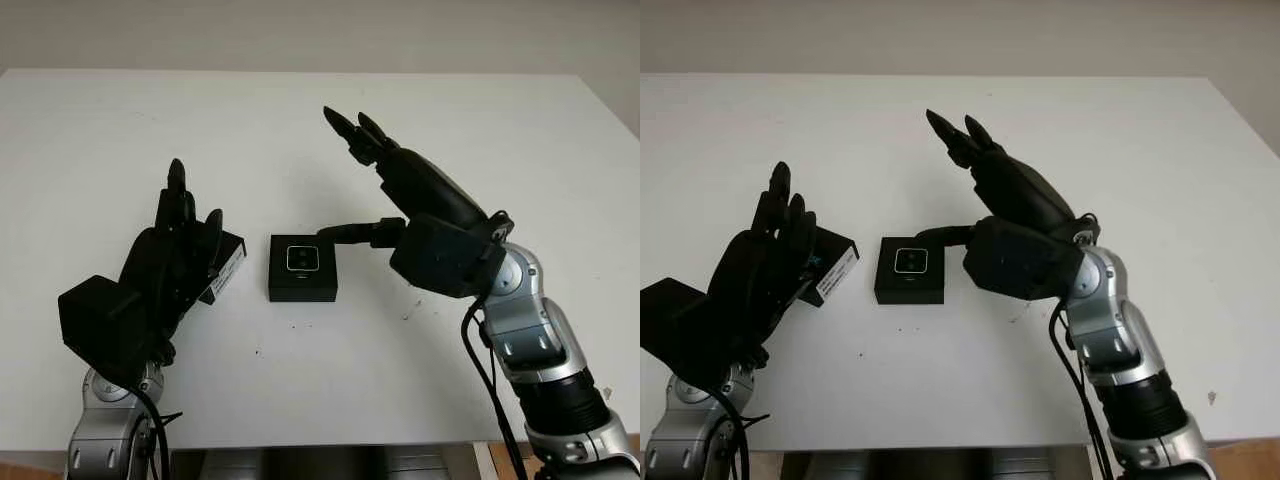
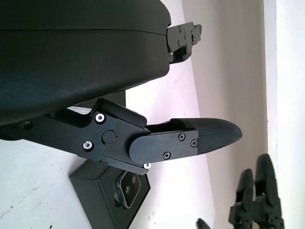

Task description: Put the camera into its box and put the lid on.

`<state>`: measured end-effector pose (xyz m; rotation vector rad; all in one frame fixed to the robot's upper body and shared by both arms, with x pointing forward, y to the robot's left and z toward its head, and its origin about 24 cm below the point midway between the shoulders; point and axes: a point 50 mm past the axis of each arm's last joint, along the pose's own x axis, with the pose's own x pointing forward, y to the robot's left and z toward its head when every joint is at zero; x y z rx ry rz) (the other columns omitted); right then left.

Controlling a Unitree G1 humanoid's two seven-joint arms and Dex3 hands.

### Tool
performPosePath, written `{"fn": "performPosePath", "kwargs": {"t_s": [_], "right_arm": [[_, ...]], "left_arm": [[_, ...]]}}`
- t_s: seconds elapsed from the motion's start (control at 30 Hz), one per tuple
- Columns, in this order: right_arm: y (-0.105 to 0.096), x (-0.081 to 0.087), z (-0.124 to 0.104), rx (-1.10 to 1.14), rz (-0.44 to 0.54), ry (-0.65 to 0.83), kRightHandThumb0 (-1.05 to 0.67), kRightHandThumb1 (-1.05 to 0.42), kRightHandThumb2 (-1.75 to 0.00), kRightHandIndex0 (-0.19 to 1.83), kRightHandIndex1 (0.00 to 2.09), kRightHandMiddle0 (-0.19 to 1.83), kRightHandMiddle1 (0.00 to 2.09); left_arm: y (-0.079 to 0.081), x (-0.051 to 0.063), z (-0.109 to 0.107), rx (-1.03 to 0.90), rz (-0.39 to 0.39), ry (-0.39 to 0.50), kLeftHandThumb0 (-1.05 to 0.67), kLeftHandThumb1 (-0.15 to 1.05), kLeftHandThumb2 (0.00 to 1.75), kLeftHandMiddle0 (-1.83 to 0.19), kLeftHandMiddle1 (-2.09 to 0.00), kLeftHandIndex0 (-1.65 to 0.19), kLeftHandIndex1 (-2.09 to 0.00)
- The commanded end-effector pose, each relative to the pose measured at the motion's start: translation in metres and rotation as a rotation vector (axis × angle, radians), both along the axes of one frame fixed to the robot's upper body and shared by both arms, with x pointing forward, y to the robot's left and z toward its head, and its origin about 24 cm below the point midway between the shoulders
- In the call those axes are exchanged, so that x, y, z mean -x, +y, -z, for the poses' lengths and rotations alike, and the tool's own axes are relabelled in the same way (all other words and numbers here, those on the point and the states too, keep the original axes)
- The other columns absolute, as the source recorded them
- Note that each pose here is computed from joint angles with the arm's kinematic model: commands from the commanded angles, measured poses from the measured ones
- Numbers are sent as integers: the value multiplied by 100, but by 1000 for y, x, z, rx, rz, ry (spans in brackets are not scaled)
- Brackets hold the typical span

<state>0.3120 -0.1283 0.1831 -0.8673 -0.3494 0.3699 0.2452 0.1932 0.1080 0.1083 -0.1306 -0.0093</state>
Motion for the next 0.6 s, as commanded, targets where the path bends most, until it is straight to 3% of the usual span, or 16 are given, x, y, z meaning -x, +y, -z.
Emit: {"fn": "performPosePath", "kwargs": {"t_s": [0.0, 0.13, 0.3, 0.47, 0.57], "right_arm": [[-1, 0, -3, 11, -12, -13, -74, -94, -6, -14, 6, -6, 6], [8, 8, 13, 24, -90, -26, -79, -104, -21, -12, 6, -8, 5], [15, 15, 31, -59, -130, 17, -75, -105, -39, -13, 5, -11, 4], [5, 12, 38, -322, -98, 112, -78, -105, -53, -12, 5, -10, 5], [-2, 10, 36, -421, -91, 93, -77, -105, -60, -5, 8, -5, 7]], "left_arm": [[0, 3, 0, -5, -5, -2, -77, 105, 53, 19, 0, 19, 0], [0, 2, -1, -7, -3, -5, -76, 105, 55, 19, 0, 19, 0], [6, 1, -7, -40, 14, -39, -75, 105, 54, 19, 0, 19, 0], [25, -1, -38, -261, 16, -156, -74, 105, 47, 14, -5, 12, -4], [35, -1, -59, -342, 18, -235, -72, 105, 27, 3, -8, 1, -10]]}}
